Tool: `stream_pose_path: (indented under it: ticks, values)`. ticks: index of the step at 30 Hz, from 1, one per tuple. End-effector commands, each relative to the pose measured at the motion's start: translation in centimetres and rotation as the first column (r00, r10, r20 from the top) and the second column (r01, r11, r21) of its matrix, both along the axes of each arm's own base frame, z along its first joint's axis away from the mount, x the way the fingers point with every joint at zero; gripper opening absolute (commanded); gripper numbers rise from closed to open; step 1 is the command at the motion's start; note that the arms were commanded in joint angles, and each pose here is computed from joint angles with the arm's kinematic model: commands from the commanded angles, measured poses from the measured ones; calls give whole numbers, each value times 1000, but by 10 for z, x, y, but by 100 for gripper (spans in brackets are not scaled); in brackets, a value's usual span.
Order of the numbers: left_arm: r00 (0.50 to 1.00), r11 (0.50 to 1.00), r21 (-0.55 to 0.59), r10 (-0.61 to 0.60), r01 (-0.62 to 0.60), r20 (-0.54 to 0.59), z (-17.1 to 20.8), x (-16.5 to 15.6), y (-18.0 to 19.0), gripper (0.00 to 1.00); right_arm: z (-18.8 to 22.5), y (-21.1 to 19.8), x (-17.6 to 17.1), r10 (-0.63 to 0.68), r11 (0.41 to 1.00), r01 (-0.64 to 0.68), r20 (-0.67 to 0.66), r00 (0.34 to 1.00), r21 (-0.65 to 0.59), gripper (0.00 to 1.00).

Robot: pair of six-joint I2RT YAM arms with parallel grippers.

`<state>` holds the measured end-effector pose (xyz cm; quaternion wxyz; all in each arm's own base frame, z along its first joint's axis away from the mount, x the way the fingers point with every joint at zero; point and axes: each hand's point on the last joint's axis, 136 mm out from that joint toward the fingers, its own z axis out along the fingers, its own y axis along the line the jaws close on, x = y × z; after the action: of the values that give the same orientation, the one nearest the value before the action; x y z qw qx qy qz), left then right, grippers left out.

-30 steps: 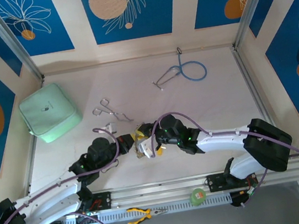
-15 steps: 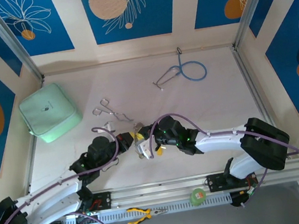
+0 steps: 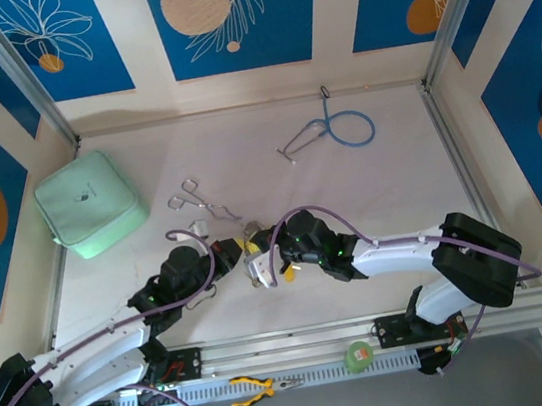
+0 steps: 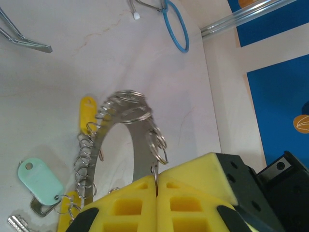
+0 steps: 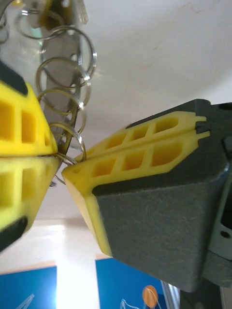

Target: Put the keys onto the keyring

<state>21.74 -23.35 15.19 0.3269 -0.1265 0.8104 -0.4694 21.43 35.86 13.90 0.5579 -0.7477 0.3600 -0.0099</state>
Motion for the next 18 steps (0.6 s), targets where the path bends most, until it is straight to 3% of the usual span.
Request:
stream_pose_path:
  ticks: [1,5,7,9,12,14,16,18]
  values:
    - [996,993,-88,-76,81,52,32,-5,-18,0,19,8,-5,28,998,-26,-24,999,59,1]
    - [996,994,-83,-67,73,65,33,-3,-16,0,16,3,-13,21,998,-17,-72,997,56,3]
    - [996,994,-88,-63,69,69,34,-2,-16,0,15,-1,-17,13,998,-6,-120,993,55,16]
    - [995,993,-92,-61,68,74,35,-1,-17,0,15,-7,-24,-3,999,12,-183,983,49,37]
    - [995,993,-98,-59,67,81,36,-1,-17,0,34,-20,-36,-37,991,82,-365,930,109,44]
    - [995,992,-103,-60,69,86,37,-1,-17,0,52,-30,-47,-56,972,175,-567,822,157,44]
    - [994,992,-106,-64,73,87,36,-2,-18,0,69,-40,-52,-78,927,325,-751,655,188,45]
    - [993,990,-113,-69,79,92,38,-2,-18,0,78,-52,-46,-99,812,569,-928,358,133,43]
